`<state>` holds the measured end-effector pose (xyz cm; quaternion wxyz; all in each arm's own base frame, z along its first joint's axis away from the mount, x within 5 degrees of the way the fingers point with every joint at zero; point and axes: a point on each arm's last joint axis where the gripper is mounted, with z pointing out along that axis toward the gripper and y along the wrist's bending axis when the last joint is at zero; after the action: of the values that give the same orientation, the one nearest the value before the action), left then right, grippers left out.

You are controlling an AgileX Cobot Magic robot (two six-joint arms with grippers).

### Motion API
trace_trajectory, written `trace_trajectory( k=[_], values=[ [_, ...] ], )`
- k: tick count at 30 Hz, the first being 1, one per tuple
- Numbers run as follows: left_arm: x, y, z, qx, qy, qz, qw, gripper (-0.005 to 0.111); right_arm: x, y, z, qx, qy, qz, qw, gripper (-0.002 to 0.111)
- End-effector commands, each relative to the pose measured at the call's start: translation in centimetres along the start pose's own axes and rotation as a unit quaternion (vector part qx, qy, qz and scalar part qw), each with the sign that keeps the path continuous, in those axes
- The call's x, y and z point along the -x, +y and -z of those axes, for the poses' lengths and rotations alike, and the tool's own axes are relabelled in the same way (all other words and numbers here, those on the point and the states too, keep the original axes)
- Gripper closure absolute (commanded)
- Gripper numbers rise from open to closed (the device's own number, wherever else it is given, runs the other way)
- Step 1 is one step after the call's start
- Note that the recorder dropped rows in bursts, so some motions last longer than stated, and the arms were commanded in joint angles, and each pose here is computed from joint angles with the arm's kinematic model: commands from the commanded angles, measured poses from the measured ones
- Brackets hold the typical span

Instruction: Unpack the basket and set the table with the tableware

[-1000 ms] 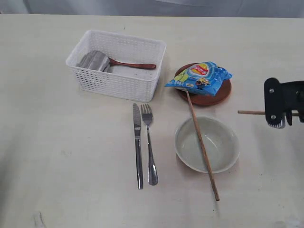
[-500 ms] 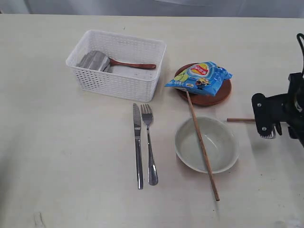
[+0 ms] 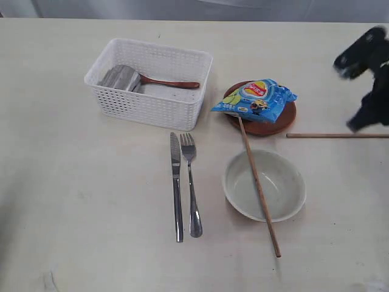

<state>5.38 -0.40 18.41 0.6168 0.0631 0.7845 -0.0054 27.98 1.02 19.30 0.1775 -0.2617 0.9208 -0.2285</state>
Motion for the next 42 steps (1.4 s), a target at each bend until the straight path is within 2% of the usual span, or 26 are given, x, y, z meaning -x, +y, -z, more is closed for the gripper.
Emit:
trace_trajectory(
  k=[1,2,4,5,7,10,19,26,31,39,40,42],
  values=[
    [0.0,0.0,0.0,-0.003,-0.004,-0.003,1.0,0.107,0.0,-3.3,-0.7,0.065,0.084,-0.426,0.898,0.065],
    [0.0,0.0,0.0,-0.003,-0.004,-0.003,1.0,0.107,0.0,-3.3,-1.2,0.112,0.104,-0.475,0.867,0.065],
    [0.0,0.0,0.0,-0.003,-0.004,-0.003,1.0,0.107,0.3,-2.7,-2.1,0.204,0.117,-0.524,0.819,0.065],
    [0.0,0.0,0.0,-0.003,-0.004,-0.003,1.0,0.107,0.5,-2.5,-2.5,0.235,0.112,-0.535,0.804,0.065],
    [0.0,0.0,0.0,-0.003,-0.004,-0.003,1.0,0.107,1.0,-2.4,-3.6,0.256,0.098,-0.559,0.783,0.065],
    [0.0,0.0,0.0,-0.003,-0.004,-0.003,1.0,0.107,1.5,-2.6,-5.3,0.24,0.078,-0.598,0.761,0.065],
    [0.0,0.0,0.0,-0.003,-0.004,-0.003,1.0,0.107,1.0,-0.6,-9.6,0.232,0.13,-0.606,0.749,0.065],
    [0.0,0.0,0.0,-0.003,-0.004,-0.003,1.0,0.107,1.2,-0.8,-10.3,0.227,0.119,-0.601,0.757,0.065],
    [0.0,0.0,0.0,-0.003,-0.004,-0.003,1.0,0.107,1.3,-1.1,-10.5,0.219,0.106,-0.615,0.75,0.065],
    [0.0,0.0,0.0,-0.003,-0.004,-0.003,1.0,0.107,0.9,0.3,-12.4,0.228,0.164,-0.615,0.737,0.065],
    [0.0,0.0,0.0,-0.003,-0.004,-0.003,1.0,0.107,0.9,0.4,-12.6,0.231,0.169,-0.608,0.74,0.067],
    [0.0,0.0,0.0,-0.003,-0.004,-0.003,1.0,0.107,1.1,0.4,-12.8,0.236,0.17,-0.593,0.751,0.078]
  ],
)
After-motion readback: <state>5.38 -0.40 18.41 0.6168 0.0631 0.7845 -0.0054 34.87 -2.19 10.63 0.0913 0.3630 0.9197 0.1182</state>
